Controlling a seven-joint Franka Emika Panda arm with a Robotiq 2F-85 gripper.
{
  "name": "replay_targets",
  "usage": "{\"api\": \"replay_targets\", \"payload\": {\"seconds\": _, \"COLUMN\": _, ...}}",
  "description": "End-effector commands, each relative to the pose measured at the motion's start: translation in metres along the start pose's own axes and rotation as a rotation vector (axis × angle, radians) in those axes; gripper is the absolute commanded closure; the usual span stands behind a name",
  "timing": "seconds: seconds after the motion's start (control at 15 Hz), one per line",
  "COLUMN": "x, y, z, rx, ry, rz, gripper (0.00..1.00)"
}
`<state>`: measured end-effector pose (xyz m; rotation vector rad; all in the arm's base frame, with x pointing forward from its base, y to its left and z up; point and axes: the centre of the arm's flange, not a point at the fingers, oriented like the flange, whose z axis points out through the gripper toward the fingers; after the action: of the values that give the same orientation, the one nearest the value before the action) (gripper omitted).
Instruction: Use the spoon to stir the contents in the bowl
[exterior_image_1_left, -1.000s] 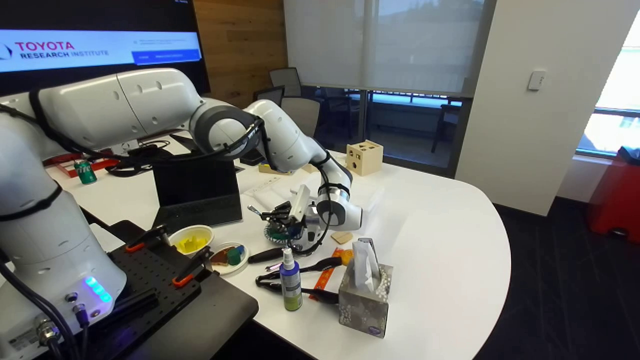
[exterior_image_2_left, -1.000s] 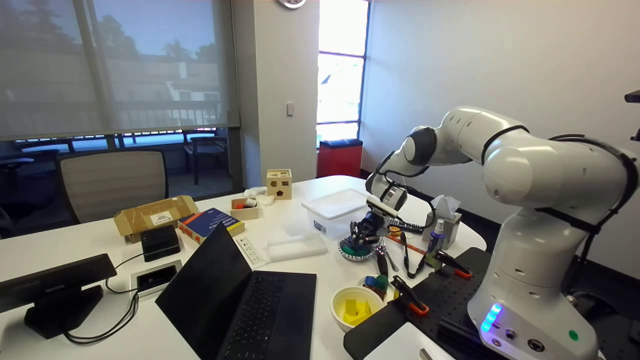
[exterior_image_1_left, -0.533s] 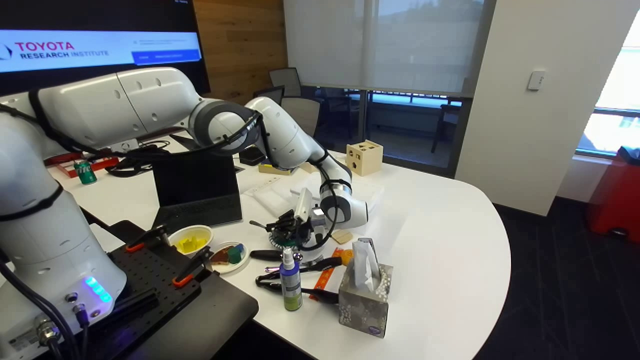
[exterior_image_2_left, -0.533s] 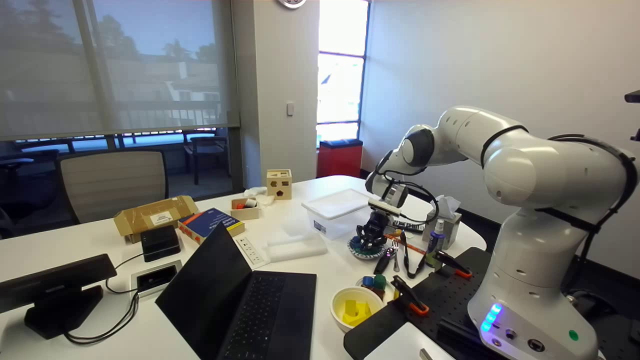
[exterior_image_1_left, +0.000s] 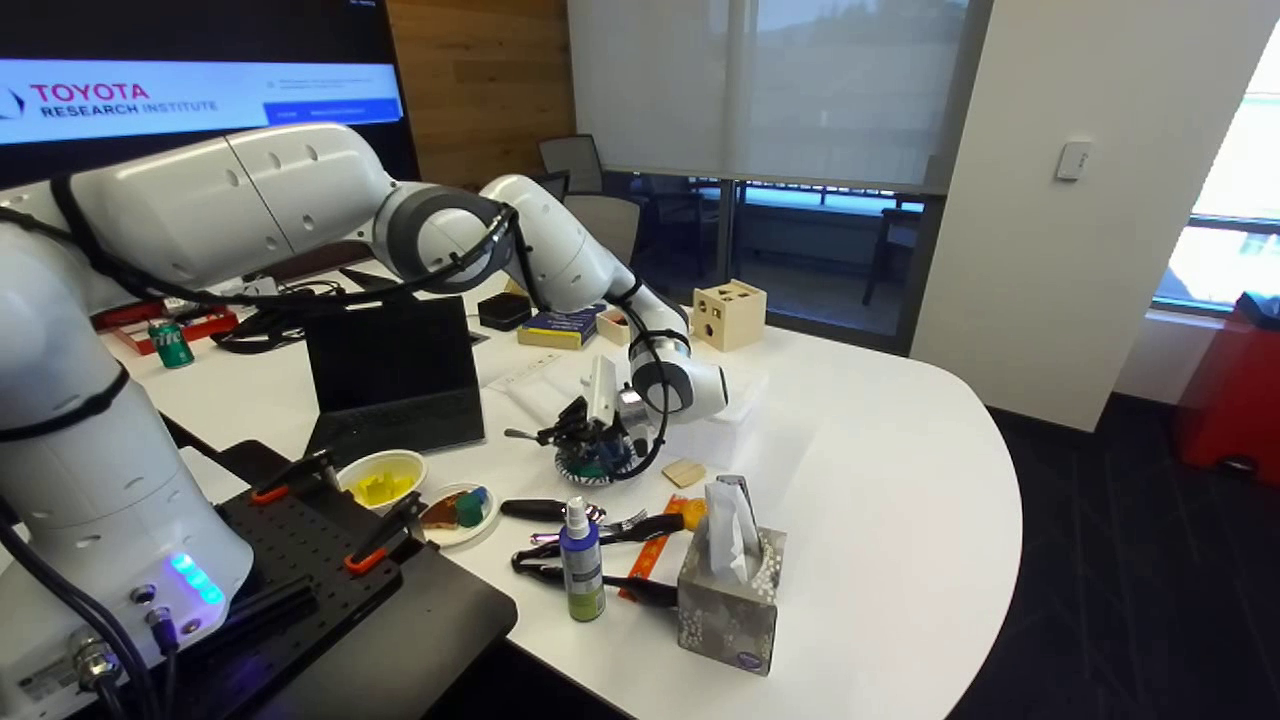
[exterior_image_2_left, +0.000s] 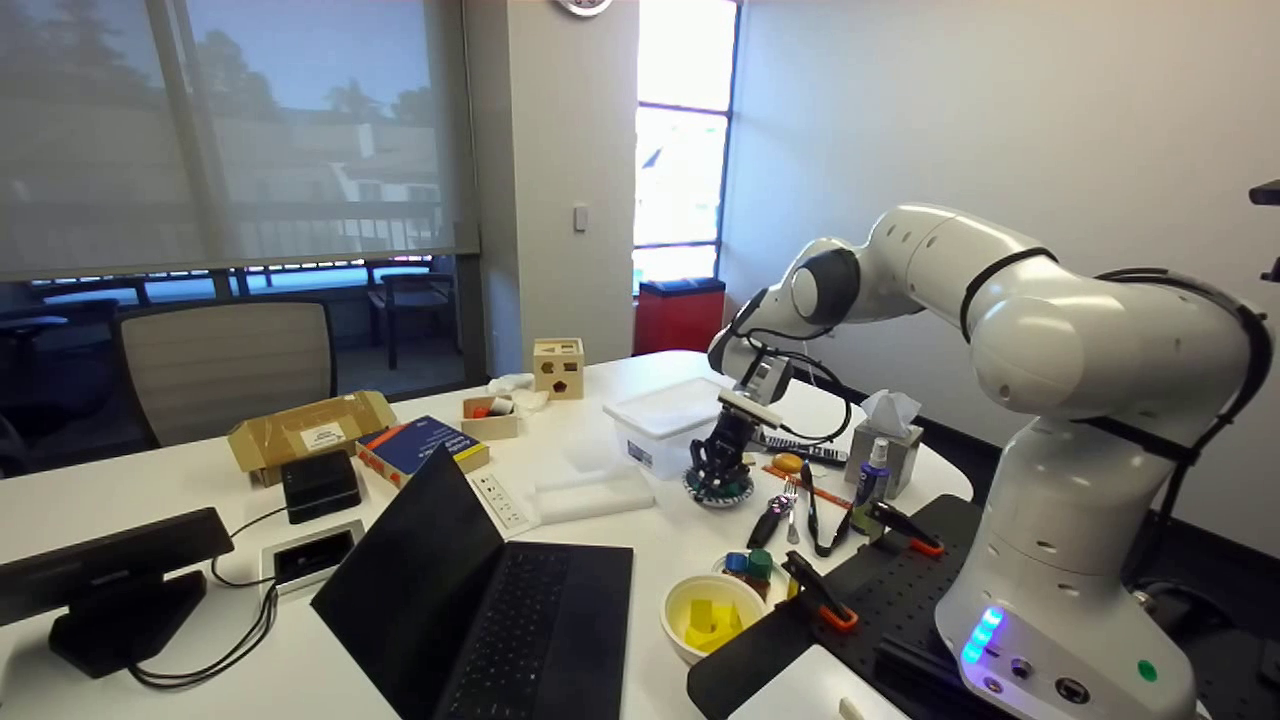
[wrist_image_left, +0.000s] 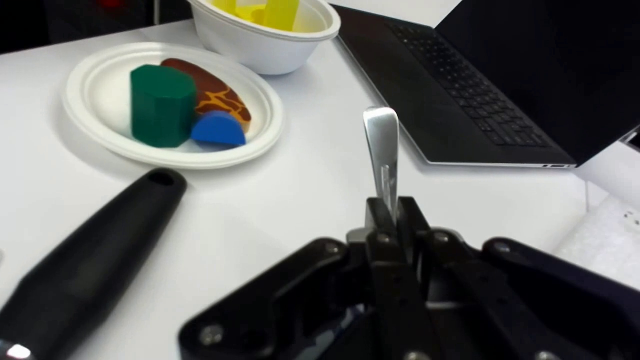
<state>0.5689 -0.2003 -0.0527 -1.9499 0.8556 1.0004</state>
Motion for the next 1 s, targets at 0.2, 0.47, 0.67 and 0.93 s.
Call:
{"api": "replay_targets", "payload": {"seconds": 0.2, "x": -0.023, "y": -0.008, "z": 0.011, "rx": 0.158, "ry": -0.164, "rz": 0.022, "gripper": 0.98}}
{"api": "replay_targets", "payload": {"seconds": 0.47, "x": -0.028, "y": 0.011, "z": 0.016, "rx": 0.192, "ry": -0.268, "rz": 0.100, "gripper": 0.98}}
{"api": "replay_targets", "payload": {"seconds": 0.67, "x": -0.025, "y": 0.031, "z": 0.016, "rx": 0.211, "ry": -0.286, "rz": 0.167, "gripper": 0.98}}
{"api": "replay_targets", "payload": {"seconds": 0.93, "x": -0.016, "y": 0.055, "z": 0.008, "rx": 0.250, "ry": -0.269, "rz": 0.212, "gripper": 0.98}}
